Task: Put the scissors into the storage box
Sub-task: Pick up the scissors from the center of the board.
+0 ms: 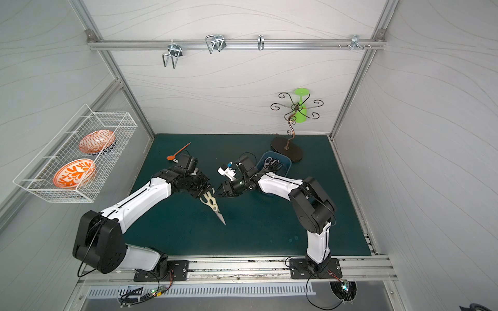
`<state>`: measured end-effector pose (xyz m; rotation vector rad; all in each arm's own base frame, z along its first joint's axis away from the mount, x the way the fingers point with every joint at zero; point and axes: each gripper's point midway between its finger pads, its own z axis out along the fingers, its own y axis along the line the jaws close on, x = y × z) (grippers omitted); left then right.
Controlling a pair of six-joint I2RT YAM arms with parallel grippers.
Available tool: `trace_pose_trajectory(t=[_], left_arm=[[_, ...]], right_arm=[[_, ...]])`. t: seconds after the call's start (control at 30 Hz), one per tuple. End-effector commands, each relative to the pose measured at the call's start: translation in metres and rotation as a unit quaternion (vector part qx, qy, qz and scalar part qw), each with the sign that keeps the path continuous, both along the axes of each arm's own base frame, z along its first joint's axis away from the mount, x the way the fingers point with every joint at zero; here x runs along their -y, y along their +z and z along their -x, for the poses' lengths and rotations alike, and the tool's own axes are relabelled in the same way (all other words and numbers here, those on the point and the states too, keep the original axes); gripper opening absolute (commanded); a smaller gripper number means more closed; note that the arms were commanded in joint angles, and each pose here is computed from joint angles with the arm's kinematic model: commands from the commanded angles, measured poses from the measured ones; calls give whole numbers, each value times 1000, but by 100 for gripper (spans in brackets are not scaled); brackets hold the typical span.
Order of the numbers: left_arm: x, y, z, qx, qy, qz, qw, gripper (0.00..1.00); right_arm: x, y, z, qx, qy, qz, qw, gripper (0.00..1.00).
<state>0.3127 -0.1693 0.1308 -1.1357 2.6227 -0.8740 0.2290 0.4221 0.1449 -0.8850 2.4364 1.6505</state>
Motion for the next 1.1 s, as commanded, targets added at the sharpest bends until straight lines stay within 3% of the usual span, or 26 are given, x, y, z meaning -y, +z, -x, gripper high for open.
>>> trace_pose_trajectory(t=[0.0, 0.4, 0.57, 0.87, 0.97, 1.07], left_arm=[[8, 22, -11, 29, 9, 29, 999, 0], [10, 40, -16, 48, 27, 47, 997, 0], [12, 44, -16, 52, 25, 54, 997, 0], [11, 44, -16, 58, 21, 49, 997, 0], [12, 47, -18, 67, 18, 51, 996, 19], [13, 49, -19, 71, 19, 57, 996, 59]], right_arm=[[-7, -2, 1, 4, -2, -2, 1000, 49], [-14, -14, 4, -6, -2, 7, 1000, 38], [-16, -13, 5, -8, -1, 3, 1000, 23], [-15, -11, 5, -7, 2, 1, 1000, 7], [-15, -10, 6, -6, 1, 2, 1000, 6], [-14, -7, 5, -3, 0, 1, 1000, 4]])
